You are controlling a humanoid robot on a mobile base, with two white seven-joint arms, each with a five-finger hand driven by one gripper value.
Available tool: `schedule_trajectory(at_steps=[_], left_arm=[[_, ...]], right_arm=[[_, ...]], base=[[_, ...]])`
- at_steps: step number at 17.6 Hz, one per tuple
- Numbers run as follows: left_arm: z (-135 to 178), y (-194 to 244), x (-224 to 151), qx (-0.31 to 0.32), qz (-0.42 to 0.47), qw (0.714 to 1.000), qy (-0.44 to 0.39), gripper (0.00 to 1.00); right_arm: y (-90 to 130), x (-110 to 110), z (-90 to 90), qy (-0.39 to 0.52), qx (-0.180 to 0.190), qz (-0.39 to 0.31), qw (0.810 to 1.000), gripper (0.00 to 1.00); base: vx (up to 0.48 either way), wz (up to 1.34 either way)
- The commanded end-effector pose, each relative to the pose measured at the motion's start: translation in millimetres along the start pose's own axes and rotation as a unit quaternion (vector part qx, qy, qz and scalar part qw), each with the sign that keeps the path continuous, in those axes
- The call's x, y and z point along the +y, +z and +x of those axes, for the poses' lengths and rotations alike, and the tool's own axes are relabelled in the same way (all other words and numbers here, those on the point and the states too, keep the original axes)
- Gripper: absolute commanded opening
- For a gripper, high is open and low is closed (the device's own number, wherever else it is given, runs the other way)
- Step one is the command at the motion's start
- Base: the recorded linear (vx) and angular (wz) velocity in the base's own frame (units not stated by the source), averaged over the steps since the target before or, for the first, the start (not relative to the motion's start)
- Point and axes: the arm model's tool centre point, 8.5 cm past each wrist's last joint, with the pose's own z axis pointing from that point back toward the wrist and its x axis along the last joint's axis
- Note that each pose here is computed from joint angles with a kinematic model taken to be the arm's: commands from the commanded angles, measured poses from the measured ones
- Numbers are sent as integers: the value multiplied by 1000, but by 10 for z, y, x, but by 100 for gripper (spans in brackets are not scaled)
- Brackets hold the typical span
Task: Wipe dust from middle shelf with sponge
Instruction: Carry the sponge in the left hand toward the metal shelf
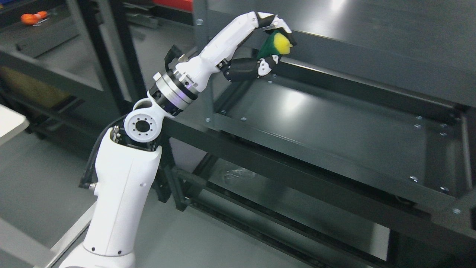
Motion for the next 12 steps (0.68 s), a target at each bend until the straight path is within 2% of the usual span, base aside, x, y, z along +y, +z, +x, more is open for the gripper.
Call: schedule_trajectory(at_steps=[1, 3, 7, 12], left_arm=[[590, -706, 347, -50, -96, 980, -169, 0], [711, -851, 273, -67, -122, 973, -185, 1], [688, -979, -109, -75, -184, 962, -186, 1], [685, -1002, -603, -99, -252, 944, -191, 1]], right_arm=[[-7, -98, 23, 2, 24, -7, 1000, 100], [-7, -98, 23, 2, 24, -7, 1000, 100], [-7, -98, 23, 2, 24, -7, 1000, 100], [-7, -98, 23, 2, 24, -7, 1000, 100]], base=[[-50, -900], [-20, -710], [-10, -391], [5, 85]])
